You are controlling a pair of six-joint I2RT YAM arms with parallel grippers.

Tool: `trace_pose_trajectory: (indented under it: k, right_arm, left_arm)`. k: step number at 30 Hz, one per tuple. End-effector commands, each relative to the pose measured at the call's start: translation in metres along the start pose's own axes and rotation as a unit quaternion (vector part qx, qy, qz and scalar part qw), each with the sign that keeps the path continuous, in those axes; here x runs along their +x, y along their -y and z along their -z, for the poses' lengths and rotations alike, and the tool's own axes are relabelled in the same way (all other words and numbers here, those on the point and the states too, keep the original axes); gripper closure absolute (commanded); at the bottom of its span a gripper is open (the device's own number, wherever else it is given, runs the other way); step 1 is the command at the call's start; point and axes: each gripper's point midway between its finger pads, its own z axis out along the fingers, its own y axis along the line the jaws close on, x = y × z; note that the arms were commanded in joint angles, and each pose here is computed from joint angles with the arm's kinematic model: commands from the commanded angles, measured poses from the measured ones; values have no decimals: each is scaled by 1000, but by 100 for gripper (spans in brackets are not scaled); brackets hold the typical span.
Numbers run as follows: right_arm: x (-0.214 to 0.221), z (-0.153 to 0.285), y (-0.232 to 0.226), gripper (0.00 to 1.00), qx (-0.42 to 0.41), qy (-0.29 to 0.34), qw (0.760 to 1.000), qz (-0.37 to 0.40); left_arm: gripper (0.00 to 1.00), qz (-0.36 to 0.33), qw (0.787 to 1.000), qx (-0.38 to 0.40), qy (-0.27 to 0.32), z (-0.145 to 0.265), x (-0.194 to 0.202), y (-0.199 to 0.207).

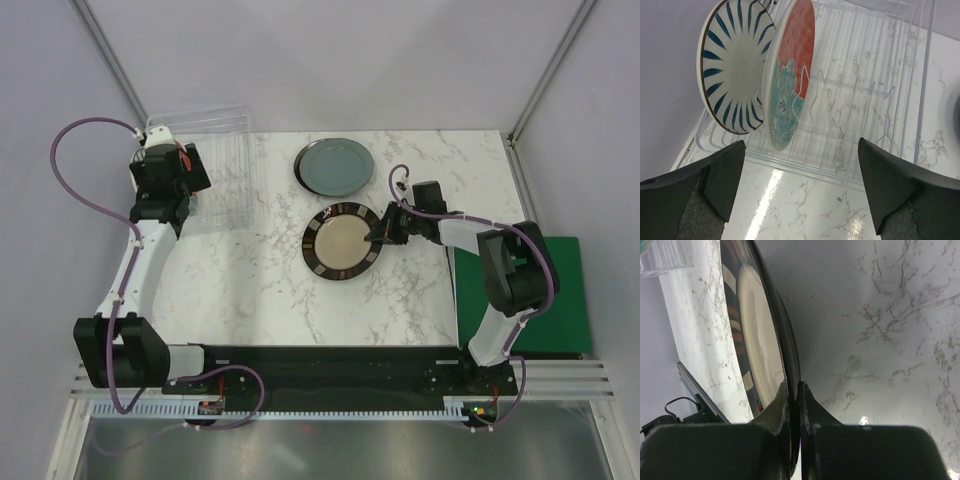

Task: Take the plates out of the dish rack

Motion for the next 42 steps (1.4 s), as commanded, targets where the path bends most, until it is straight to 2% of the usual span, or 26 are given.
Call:
trace_pose_trajectory:
  k: [1,16,21,22,23,25,27,28,30,40,42]
  right_arm:
    - [-23,-5,-26,100,-63,27,997,34]
    - [-13,-38,3,100,-51,-10,999,3]
    - [-14,-39,7,96,-37,-10,999,-3]
    - [-15,-39,10,91,-30,-8,1000,-4]
    - [-15,-40,12,82,-24,-8,1000,-1]
    - [-15,-38,17,80,-7,-13,1000,-3]
    - [-14,-35,26,62,28,-14,1000,0]
    - [-14,-34,28,61,37,-16,999,1]
    - [-14,-31,35,53,60,-20,998,6]
    - [-29,-5,54,49,161,15,986,40]
    - [-33,4,57,49,182,27,982,48]
  left_arm:
    - [0,26,1000,17,-3,-16,0,1]
    - [0,26,999,-23,-13,-54,9,-16]
    - [1,30,999,-25,-20,-68,16,-18]
    - [1,30,999,-26,-21,-70,15,-19]
    - [1,29,999,-26,-23,-71,17,-19]
    - [2,29,999,-25,-30,-78,20,-20]
    - [3,27,999,-24,-34,-82,22,-20]
    - [3,26,999,-25,-35,-84,22,-21]
    - [5,29,999,-21,-37,-86,24,-20]
    - [14,31,999,-29,-24,-100,26,-23]
    - [26,27,999,-25,-26,-105,30,-21]
